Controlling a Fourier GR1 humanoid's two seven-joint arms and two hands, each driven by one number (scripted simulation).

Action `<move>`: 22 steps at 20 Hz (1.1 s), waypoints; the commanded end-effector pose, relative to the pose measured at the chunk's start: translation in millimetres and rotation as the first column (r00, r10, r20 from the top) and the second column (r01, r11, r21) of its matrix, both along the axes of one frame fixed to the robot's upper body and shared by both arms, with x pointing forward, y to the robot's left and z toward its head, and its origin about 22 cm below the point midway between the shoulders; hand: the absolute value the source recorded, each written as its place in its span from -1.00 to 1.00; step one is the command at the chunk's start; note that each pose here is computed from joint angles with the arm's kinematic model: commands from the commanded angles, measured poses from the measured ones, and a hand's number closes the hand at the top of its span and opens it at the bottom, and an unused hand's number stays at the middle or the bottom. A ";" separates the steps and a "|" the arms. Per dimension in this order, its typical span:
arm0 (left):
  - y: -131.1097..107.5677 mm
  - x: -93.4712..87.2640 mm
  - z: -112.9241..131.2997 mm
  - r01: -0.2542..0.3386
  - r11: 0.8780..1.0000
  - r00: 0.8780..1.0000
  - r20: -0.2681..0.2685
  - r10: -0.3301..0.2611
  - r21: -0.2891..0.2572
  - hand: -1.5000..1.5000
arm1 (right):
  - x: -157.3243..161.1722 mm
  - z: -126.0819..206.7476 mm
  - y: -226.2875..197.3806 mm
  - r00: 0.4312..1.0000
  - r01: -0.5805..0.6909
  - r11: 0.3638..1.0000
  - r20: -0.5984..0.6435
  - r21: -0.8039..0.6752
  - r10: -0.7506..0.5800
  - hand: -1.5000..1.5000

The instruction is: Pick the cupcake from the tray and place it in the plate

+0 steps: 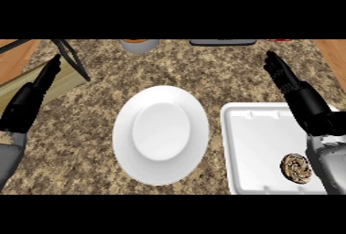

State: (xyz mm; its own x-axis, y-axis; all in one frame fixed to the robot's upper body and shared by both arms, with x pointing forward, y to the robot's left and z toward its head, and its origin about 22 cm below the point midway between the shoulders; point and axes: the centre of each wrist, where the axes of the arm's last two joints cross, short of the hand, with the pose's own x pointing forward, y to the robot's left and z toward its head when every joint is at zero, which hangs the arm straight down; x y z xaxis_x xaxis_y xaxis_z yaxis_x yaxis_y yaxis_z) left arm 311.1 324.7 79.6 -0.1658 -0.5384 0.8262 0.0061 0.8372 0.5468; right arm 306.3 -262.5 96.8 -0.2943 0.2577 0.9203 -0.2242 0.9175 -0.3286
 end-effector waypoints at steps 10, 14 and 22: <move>-17.9 -55.8 -95.3 -0.171 0.923 0.971 -0.219 0.098 -0.344 0.00 | -56.8 -75.9 -9.5 0.932 0.363 0.931 -0.041 0.040 -0.361 -1.00; -13.5 -63.4 -102.5 -0.150 0.921 0.975 -0.210 0.077 -0.360 0.00 | -112.8 -111.0 9.5 0.954 0.285 0.958 0.091 0.041 -0.287 -1.00; -12.6 -63.3 -112.4 -0.130 0.926 0.977 -0.206 0.059 -0.356 0.00 | -162.4 -87.0 -44.2 0.894 0.427 0.902 0.178 -0.061 -0.411 -1.00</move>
